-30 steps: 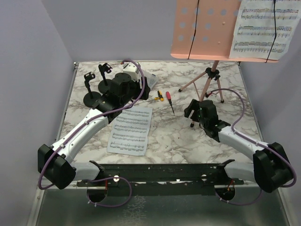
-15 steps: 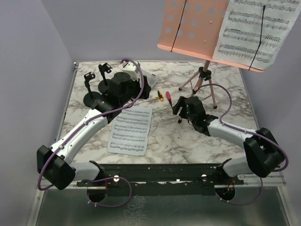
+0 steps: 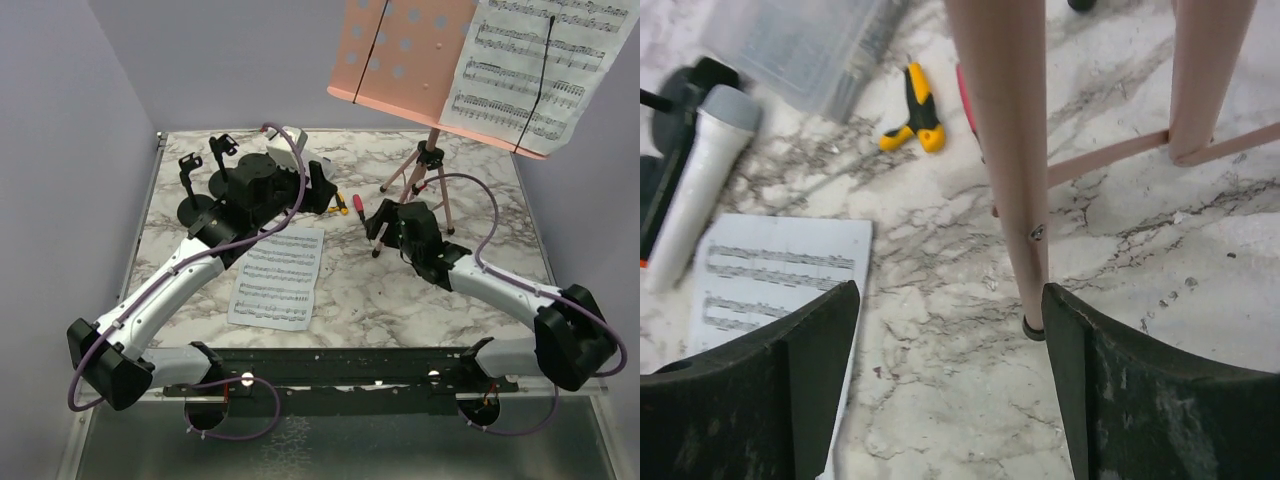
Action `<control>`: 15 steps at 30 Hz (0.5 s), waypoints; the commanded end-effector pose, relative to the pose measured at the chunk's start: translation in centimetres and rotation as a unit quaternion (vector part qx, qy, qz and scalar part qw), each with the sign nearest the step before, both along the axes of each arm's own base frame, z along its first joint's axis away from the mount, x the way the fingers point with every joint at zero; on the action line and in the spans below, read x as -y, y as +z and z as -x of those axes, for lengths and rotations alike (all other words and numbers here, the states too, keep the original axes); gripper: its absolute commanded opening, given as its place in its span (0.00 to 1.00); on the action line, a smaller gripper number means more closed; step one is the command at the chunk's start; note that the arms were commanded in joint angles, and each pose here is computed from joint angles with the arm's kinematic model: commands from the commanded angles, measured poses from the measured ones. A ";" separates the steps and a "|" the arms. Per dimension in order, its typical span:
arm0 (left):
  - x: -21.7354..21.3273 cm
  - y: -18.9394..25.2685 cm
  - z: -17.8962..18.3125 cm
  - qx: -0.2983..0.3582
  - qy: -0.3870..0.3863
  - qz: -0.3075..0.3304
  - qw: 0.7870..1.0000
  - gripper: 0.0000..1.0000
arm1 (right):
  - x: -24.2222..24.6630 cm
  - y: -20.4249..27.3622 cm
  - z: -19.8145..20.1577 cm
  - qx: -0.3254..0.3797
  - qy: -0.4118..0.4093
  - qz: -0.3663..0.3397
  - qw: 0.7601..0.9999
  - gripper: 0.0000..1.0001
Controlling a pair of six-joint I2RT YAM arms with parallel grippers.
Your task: Pack up the instrument practice props
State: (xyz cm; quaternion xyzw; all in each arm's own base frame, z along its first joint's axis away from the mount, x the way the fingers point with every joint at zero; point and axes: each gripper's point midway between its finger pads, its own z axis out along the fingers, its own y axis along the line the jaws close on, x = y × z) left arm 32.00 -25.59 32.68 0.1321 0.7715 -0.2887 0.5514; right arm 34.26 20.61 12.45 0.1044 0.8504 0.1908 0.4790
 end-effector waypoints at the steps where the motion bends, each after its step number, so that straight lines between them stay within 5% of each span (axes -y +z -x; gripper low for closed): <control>1: 2.5 5.3 2.9 0.057 -0.072 0.041 0.995 0.70 | 1.8 3.7 1.3 0.041 -0.007 0.011 0.999 0.78; 15: 9.8 12.2 6.5 0.100 -0.137 0.090 0.982 0.70 | 10.0 15.9 10.0 0.119 0.029 0.112 0.986 0.81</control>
